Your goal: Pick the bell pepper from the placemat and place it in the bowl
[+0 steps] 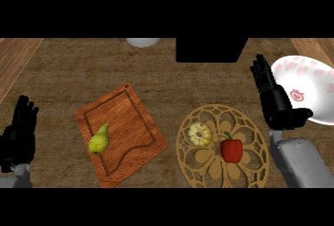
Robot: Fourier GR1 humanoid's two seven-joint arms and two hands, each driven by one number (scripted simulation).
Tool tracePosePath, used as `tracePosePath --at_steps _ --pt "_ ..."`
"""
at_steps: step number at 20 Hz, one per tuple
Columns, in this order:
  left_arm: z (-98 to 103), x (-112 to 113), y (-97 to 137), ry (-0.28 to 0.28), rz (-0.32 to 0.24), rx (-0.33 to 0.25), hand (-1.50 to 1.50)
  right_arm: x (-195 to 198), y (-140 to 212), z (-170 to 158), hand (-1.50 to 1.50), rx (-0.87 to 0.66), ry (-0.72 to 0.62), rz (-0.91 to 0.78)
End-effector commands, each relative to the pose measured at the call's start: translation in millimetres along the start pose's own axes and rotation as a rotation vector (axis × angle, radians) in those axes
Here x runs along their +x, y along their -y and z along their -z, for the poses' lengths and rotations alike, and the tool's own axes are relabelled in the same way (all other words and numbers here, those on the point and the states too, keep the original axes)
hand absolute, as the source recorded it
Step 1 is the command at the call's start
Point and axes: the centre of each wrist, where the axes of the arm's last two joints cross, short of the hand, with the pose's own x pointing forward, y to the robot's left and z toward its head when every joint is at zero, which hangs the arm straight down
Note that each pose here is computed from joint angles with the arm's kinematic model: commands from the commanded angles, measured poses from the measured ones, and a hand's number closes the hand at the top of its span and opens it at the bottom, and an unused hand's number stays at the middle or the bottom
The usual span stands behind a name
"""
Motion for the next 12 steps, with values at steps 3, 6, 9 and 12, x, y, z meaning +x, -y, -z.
tracePosePath --at_steps 3,6,9,12 --pt "16 43 7 0.091 0.061 -0.065 0.00 52 15 -3 1.50 0.078 0.154 -0.160" --pt "21 61 5 0.136 0.137 -0.156 0.00 103 29 1 1.50 0.118 0.276 -0.290" --pt "11 41 7 0.061 0.091 -0.138 0.00 17 102 -45 -1.50 -0.081 -0.277 -0.764" --pt "8 46 7 0.037 0.110 -0.151 0.00 21 59 -82 -1.50 -0.207 -0.210 -0.698"
